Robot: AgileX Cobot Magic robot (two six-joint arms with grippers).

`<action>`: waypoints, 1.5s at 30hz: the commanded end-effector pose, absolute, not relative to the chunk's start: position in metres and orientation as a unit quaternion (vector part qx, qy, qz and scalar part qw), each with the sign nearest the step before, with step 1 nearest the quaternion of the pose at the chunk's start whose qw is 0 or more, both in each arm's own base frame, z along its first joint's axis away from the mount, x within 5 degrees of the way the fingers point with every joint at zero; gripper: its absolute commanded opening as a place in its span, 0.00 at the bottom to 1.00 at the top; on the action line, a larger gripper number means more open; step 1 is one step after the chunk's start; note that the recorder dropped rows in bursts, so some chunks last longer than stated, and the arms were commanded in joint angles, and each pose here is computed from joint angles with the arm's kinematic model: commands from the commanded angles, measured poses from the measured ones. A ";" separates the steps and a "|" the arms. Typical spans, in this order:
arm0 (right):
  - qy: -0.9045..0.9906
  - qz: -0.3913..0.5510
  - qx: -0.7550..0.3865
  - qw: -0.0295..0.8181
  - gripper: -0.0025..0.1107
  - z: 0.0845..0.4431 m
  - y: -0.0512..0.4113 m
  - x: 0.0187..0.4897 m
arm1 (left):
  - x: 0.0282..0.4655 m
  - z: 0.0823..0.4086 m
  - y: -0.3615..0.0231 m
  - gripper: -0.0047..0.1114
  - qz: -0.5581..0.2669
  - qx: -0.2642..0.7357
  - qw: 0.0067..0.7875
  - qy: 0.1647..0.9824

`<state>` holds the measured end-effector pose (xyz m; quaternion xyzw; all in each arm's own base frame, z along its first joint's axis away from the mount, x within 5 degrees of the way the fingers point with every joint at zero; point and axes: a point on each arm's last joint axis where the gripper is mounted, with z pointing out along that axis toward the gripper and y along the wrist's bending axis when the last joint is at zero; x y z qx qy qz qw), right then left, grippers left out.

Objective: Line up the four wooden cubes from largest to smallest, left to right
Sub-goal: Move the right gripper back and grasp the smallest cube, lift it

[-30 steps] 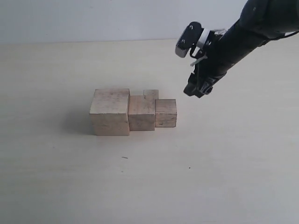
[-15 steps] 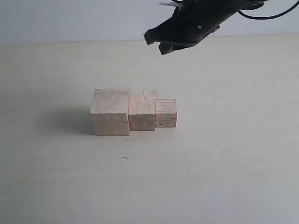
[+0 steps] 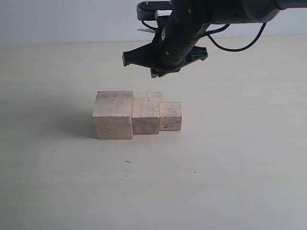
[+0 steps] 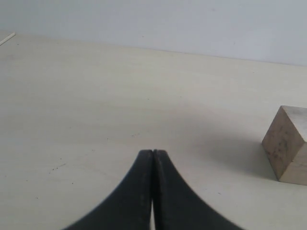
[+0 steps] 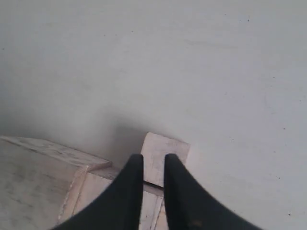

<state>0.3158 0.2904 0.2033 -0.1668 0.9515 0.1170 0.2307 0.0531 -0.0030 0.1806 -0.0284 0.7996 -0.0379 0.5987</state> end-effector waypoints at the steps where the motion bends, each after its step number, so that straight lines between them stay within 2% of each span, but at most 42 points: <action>1: 0.950 0.115 -0.164 0.238 0.38 0.195 0.293 0.320 | 0.053 0.181 -0.003 0.04 -0.039 -0.025 0.604 0.796; 4: 0.946 0.125 -0.165 0.250 0.55 0.193 0.296 0.323 | 0.053 0.181 -0.003 0.04 -0.039 -0.025 0.604 0.796; 8: 0.940 0.137 -0.166 0.266 0.64 0.189 0.300 0.327 | 0.053 0.181 -0.003 0.04 -0.039 -0.025 0.604 0.796; 17: 0.952 0.135 -0.122 0.247 0.64 0.165 0.301 0.332 | 0.053 0.181 -0.003 0.04 -0.039 -0.025 0.604 0.796; 25: 0.957 0.109 -0.094 0.250 0.64 0.152 0.289 0.345 | 0.053 0.181 -0.003 0.04 -0.039 -0.025 0.604 0.796; 31: 0.960 0.127 -0.078 0.236 0.64 0.150 0.292 0.342 | 0.053 0.181 -0.003 0.04 -0.039 -0.025 0.604 0.796; 45: 0.960 0.129 -0.094 0.229 0.64 0.135 0.295 0.343 | 0.053 0.181 -0.003 0.04 -0.039 -0.025 0.604 0.796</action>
